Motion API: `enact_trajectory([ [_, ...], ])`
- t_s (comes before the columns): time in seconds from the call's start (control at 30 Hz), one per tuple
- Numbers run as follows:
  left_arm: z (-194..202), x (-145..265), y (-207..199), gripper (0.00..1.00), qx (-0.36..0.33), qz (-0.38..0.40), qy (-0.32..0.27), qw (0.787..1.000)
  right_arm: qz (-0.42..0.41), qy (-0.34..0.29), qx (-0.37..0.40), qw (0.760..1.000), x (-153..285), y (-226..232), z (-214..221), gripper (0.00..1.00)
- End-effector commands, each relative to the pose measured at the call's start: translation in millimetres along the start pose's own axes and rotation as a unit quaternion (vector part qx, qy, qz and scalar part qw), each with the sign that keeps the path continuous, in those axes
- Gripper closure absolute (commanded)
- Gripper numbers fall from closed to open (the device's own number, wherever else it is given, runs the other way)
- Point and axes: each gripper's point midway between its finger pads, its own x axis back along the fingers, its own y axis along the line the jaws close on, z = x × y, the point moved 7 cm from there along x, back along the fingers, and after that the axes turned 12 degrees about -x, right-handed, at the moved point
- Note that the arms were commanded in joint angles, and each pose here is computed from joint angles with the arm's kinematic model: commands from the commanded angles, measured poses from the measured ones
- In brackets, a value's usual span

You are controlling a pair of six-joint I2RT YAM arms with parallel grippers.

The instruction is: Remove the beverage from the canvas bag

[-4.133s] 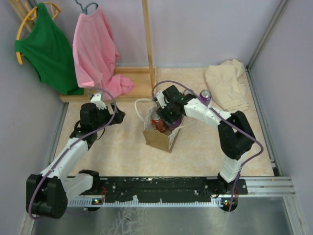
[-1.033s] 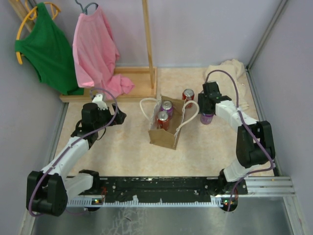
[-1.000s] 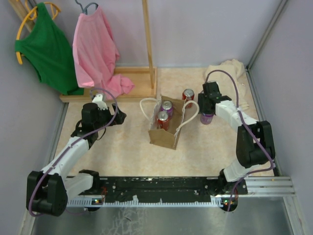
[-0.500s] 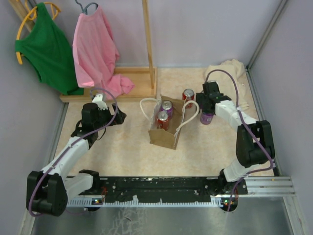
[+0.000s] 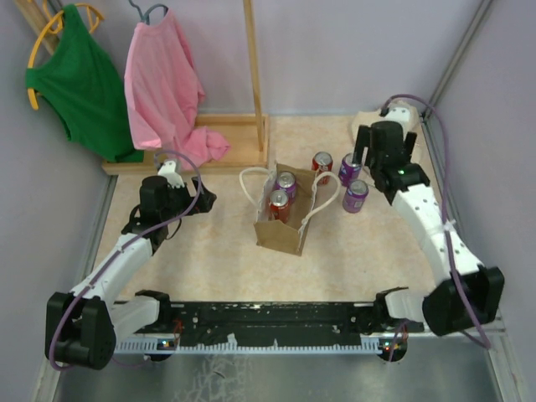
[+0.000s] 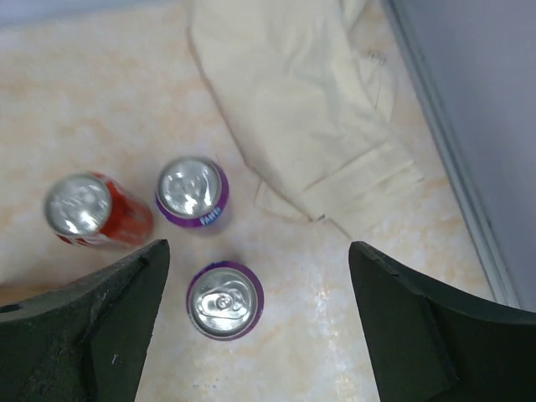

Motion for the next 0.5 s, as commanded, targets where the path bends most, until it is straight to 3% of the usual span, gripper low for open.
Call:
enact_trajectory([
  [0.0, -6, 1, -3, 0.00, -0.001, 0.004, -0.013, 1.000, -0.054, -0.142, -0.070, 0.986, 73, 7, -72, 0.14],
  [0.27, -8, 0, -6, 0.00, 0.001, 0.015, -0.014, 1.000, -0.181, -0.152, -0.014, 0.972, 142, 80, -79, 0.28],
  [0.47, -8, 3, -7, 0.00, 0.002, 0.014, -0.018, 1.000, -0.231, -0.100, 0.036, 0.967, 134, 139, -45, 0.29],
])
